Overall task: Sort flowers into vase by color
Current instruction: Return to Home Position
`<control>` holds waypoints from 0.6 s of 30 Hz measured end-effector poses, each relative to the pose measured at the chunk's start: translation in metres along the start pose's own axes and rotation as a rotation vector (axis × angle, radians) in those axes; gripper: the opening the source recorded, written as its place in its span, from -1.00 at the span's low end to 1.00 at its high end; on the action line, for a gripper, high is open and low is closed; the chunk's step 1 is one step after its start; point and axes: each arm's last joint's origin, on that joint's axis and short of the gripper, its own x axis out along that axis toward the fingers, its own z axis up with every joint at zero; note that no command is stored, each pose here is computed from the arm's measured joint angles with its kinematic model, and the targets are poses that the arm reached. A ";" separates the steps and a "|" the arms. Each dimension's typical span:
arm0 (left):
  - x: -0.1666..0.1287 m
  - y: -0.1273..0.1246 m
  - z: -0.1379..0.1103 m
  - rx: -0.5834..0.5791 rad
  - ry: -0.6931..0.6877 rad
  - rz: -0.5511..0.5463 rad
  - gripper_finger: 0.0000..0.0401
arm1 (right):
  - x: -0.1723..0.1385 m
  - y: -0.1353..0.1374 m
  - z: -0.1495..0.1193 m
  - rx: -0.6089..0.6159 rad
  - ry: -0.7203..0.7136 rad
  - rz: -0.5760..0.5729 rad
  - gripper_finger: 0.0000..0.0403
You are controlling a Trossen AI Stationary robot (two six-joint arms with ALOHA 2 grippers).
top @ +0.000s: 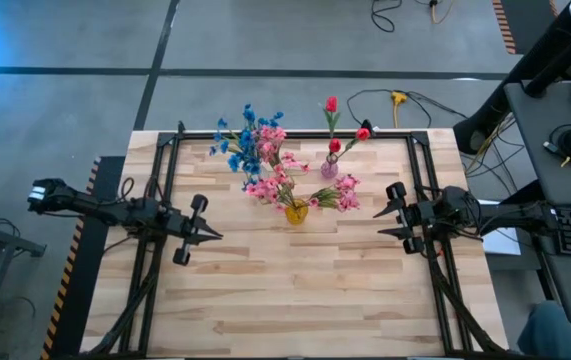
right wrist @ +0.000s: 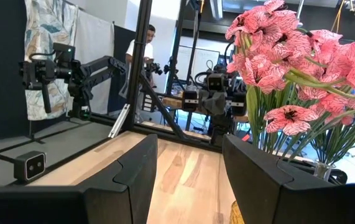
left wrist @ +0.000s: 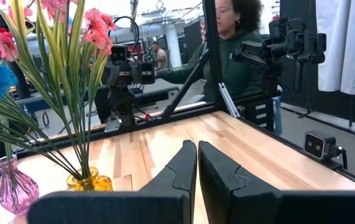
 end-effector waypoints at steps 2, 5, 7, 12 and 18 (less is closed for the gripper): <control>0.000 0.000 0.000 0.000 0.002 -0.001 -1.00 | 0.000 0.000 0.000 0.000 0.000 0.000 -0.13; 0.000 0.000 -0.001 0.000 0.006 -0.001 -1.00 | 0.000 0.000 0.000 0.000 0.000 0.000 -0.13; 0.000 0.000 -0.001 0.000 0.006 -0.001 -1.00 | 0.000 0.000 0.000 0.000 0.000 0.000 -0.13; 0.000 0.000 -0.001 0.000 0.006 -0.001 -1.00 | 0.000 0.000 0.000 0.000 0.000 0.000 -0.13; 0.000 0.000 -0.001 0.000 0.006 -0.001 -1.00 | 0.000 0.000 0.000 0.000 0.001 0.000 -0.13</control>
